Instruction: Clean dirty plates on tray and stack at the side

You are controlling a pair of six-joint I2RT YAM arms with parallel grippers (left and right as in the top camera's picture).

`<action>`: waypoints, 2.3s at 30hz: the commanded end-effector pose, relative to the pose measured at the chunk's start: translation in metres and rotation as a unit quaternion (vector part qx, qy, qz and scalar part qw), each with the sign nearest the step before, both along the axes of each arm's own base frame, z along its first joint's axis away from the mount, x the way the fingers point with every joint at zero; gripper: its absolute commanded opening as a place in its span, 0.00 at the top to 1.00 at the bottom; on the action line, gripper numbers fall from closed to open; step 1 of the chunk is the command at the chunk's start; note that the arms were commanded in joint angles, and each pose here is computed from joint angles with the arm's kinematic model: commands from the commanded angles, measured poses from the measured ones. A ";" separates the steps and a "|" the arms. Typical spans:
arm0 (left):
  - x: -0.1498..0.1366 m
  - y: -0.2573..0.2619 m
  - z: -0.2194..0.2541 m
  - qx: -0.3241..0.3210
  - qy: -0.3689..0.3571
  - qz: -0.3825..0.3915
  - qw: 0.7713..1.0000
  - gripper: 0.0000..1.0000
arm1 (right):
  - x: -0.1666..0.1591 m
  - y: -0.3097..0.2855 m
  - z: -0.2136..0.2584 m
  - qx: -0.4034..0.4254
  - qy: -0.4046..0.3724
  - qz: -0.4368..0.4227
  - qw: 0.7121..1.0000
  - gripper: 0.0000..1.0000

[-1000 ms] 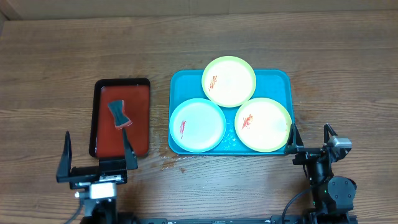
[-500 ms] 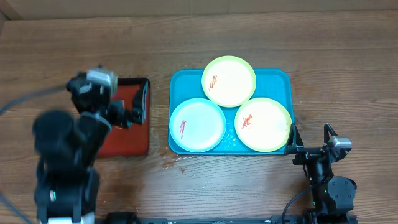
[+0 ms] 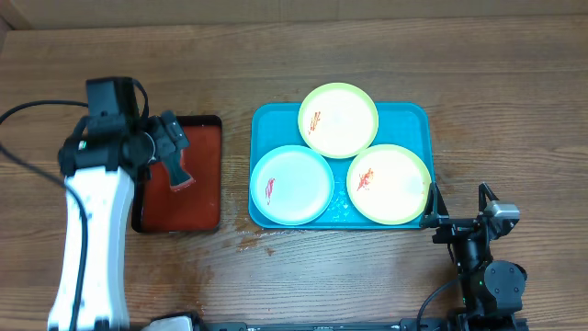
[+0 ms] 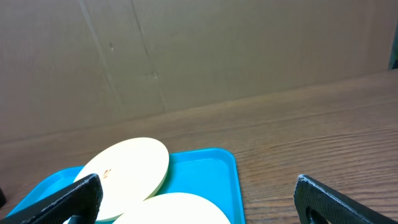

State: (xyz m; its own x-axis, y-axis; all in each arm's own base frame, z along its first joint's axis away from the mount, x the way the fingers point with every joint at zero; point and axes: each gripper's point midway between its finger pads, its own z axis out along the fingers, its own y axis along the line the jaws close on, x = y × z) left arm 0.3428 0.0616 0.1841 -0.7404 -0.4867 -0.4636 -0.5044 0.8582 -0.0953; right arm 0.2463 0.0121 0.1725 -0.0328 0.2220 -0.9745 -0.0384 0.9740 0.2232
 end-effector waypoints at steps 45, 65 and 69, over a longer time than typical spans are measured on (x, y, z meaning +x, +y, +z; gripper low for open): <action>0.037 0.012 -0.180 -0.055 0.173 0.052 0.982 0.96 | 0.000 -0.003 -0.002 -0.003 -0.002 -0.007 1.000 0.00; 0.035 0.006 -0.145 -0.067 0.196 0.040 0.977 0.96 | 0.000 -0.003 -0.002 -0.003 -0.002 -0.007 1.000 0.00; 0.033 0.005 -0.134 -0.064 0.204 0.018 0.977 0.96 | 0.000 -0.003 -0.002 -0.003 -0.002 -0.007 1.000 0.00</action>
